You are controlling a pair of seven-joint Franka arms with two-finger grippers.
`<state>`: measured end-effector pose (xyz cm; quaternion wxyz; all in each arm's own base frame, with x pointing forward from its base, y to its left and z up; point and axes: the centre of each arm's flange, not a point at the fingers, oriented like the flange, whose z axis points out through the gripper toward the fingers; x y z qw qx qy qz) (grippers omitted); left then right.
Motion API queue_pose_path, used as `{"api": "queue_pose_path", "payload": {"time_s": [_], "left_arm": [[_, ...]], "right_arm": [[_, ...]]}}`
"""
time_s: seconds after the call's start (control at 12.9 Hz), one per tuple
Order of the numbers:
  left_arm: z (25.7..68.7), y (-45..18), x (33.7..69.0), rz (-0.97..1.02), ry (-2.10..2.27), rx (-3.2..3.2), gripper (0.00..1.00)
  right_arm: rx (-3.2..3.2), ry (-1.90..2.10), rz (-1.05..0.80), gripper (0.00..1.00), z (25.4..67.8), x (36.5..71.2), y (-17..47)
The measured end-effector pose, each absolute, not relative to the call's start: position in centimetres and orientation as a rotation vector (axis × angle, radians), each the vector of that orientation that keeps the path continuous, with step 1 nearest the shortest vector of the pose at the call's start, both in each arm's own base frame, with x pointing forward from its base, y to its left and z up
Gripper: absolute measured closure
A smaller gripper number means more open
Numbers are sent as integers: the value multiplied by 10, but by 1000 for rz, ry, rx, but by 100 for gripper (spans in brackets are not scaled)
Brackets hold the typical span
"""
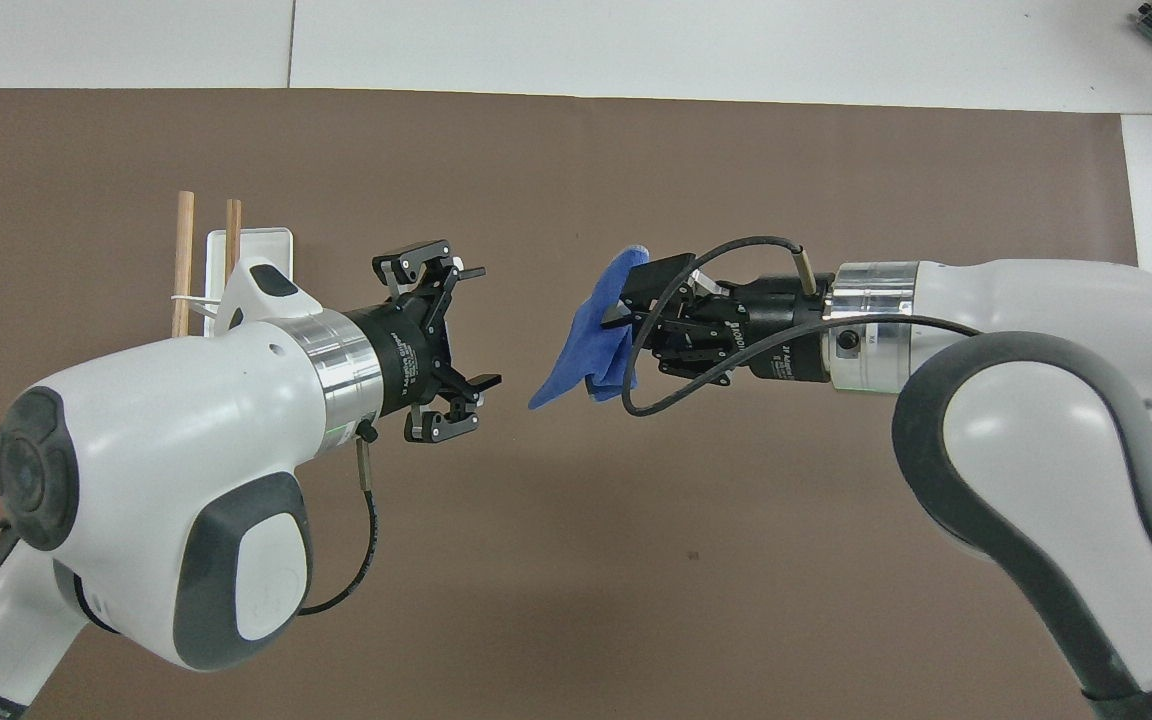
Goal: Right arm passes towel to left arm to hang
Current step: 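Lift the towel with the right gripper while the left gripper approaches, then close the left gripper on the towel held by the right gripper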
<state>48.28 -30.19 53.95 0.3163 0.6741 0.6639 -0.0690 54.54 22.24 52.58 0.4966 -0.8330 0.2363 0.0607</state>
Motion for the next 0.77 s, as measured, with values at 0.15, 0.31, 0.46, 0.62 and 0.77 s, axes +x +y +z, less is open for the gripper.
{"api": "queue_pose_path", "payload": {"time_s": [0.15,0.31,0.46,0.62,0.77], "left_arm": [[540,-313,476,-204,1762,1762,0],[539,-319,472,-219,1774,1752,0],[537,-322,468,-232,1788,1746,0],[531,-327,464,-245,1804,1747,0],[529,-327,463,-252,1820,1739,0]], "right_arm": [[-2001,599,166,85,528,545,224],[-1971,638,203,85,529,542,233],[-1950,680,234,85,529,541,237],[-1946,695,249,85,530,540,240],[-1948,693,245,85,530,537,246]]}}
